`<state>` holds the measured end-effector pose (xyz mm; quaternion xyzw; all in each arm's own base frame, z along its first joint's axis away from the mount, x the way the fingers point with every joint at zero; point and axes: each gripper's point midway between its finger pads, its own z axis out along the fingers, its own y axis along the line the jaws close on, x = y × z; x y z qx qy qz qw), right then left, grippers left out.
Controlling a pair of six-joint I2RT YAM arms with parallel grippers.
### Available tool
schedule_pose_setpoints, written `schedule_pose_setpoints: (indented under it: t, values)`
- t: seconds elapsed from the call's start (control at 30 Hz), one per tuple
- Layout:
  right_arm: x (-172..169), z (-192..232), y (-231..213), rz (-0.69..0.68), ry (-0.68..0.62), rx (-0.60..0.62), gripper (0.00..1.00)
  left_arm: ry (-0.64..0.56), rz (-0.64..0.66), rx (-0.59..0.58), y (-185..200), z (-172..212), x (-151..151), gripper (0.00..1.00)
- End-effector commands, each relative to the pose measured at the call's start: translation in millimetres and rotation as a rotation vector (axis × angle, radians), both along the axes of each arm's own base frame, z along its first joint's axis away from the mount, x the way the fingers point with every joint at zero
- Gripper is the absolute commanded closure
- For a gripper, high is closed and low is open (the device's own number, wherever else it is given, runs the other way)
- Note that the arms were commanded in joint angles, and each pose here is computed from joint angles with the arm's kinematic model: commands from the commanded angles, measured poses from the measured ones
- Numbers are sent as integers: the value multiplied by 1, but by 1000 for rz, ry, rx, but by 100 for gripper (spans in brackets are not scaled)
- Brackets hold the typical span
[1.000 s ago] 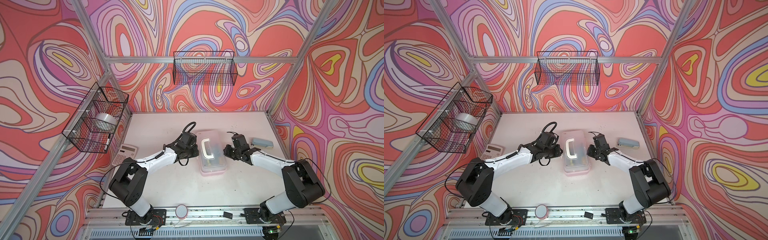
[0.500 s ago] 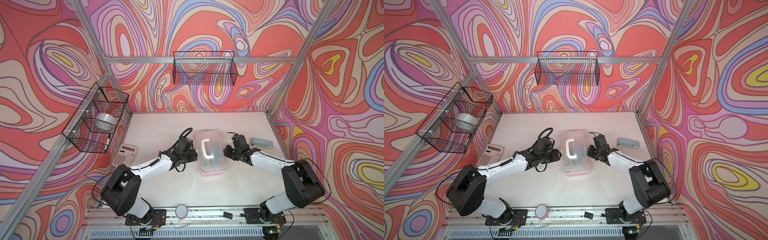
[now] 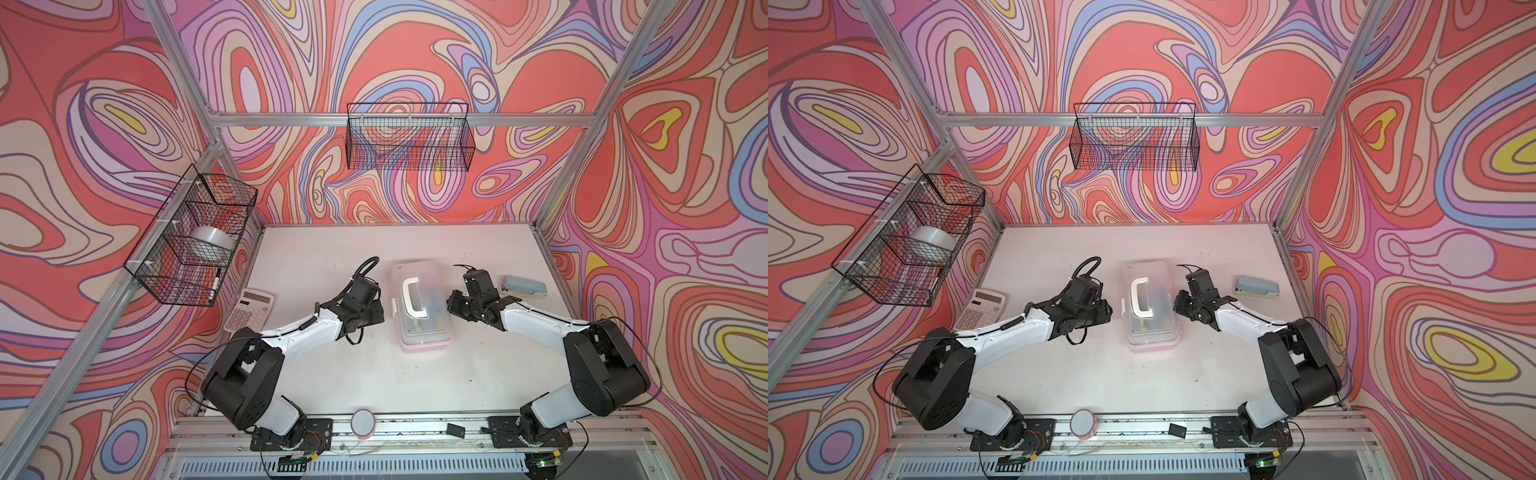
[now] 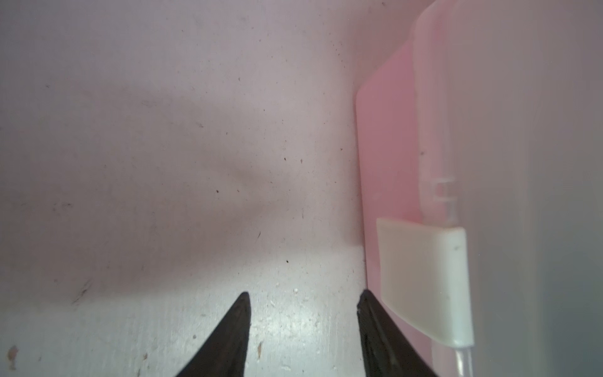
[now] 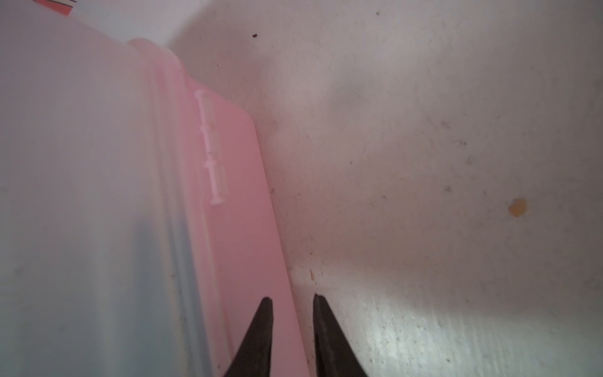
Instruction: Pack the tool kit
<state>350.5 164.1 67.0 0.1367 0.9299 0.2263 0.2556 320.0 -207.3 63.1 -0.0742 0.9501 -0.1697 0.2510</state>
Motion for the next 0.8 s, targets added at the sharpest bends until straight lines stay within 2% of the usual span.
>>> schedule_pose_setpoints:
  t: [0.0, 0.23, 0.4, 0.63, 0.77]
  values:
    - [-3, 8, 11, 25, -15, 42, 77, -1, -30, -31, -13, -2, 10, 48]
    - [-13, 2, 34, 58, -9, 65, 78, 4, -62, -46, -28, 0, 22, 48]
    - [-11, -12, 33, 46, 8, 37, 78, 5, -68, -46, -30, 0, 24, 48]
    - [-8, 9, 10, 6, -44, -80, 77, -22, -3, 89, 5, 6, 18, 45]
    - [-5, 30, -10, -22, -89, -138, 76, -59, 38, 117, 25, 21, 19, 40]
